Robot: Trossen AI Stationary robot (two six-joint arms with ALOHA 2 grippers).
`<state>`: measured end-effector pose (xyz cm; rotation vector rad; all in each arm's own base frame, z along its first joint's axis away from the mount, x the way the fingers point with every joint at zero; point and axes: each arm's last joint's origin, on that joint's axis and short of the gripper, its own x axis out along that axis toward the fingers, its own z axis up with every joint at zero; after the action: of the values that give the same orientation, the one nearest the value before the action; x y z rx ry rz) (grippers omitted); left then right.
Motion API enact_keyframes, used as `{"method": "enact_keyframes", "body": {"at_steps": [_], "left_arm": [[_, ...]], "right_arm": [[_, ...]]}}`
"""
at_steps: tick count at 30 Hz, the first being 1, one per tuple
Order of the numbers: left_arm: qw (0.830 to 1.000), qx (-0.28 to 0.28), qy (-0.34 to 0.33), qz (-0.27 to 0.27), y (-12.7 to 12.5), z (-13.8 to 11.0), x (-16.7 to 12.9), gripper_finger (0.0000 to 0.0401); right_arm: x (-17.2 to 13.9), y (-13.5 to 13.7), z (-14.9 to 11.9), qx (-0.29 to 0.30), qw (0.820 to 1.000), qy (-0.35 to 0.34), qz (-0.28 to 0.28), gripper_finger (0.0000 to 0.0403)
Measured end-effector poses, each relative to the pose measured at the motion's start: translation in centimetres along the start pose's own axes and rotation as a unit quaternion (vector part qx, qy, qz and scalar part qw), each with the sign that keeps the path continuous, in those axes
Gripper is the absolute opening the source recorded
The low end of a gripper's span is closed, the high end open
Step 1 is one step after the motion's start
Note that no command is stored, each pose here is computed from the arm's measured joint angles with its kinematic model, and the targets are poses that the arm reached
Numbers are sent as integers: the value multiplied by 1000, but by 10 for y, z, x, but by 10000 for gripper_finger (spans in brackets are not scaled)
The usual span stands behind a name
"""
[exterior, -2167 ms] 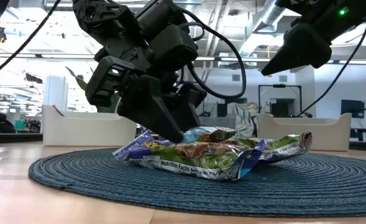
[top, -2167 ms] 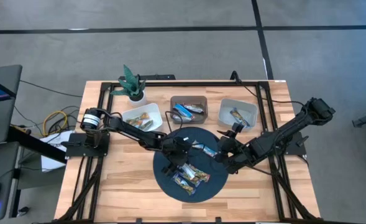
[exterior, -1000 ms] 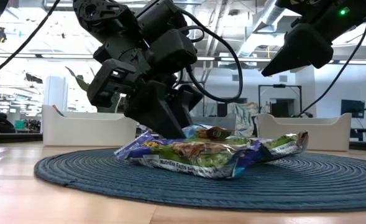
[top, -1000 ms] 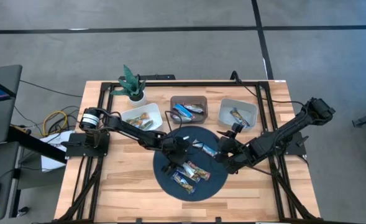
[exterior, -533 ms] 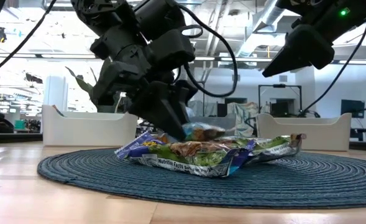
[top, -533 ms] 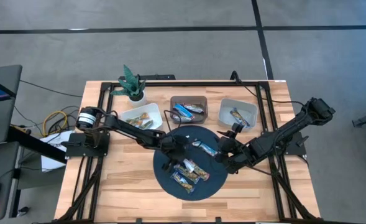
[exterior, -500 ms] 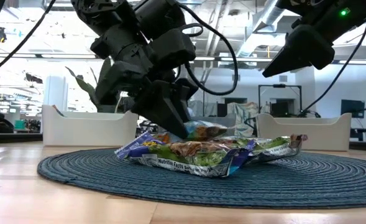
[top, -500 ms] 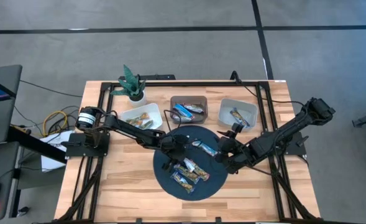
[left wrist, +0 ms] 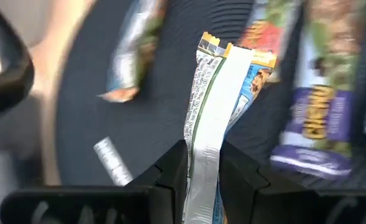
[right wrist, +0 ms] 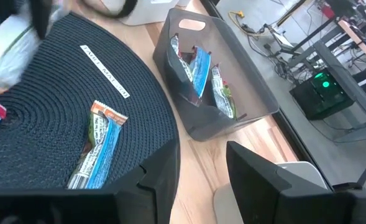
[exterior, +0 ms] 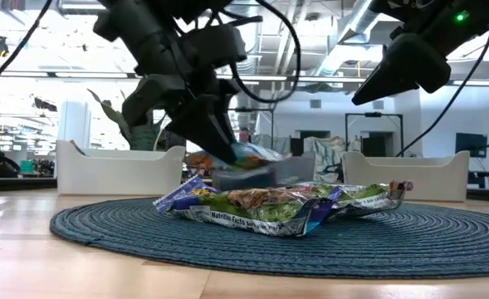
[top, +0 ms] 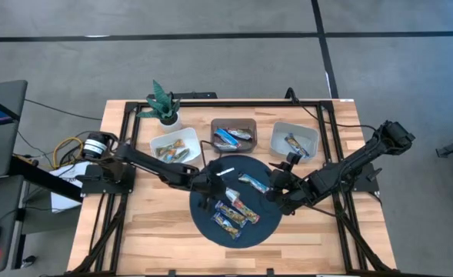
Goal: Pick and place Granola Bars by type
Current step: Put the bottom orange granola bar into the white bin
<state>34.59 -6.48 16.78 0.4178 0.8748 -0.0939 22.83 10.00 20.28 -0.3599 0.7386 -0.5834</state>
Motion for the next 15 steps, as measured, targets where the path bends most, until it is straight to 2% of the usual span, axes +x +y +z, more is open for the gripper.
{"method": "enact_keyframes", "body": {"at_steps": [6, 15], "left_arm": [[993, -32, 54, 103, -8, -3, -22, 68], [959, -57, 137, 241, -21, -21, -42, 68]], "right_arm": [[0, 0, 0, 1, 1000, -1, 1, 134], [0, 0, 0, 2, 1000, -1, 1, 134]]}}
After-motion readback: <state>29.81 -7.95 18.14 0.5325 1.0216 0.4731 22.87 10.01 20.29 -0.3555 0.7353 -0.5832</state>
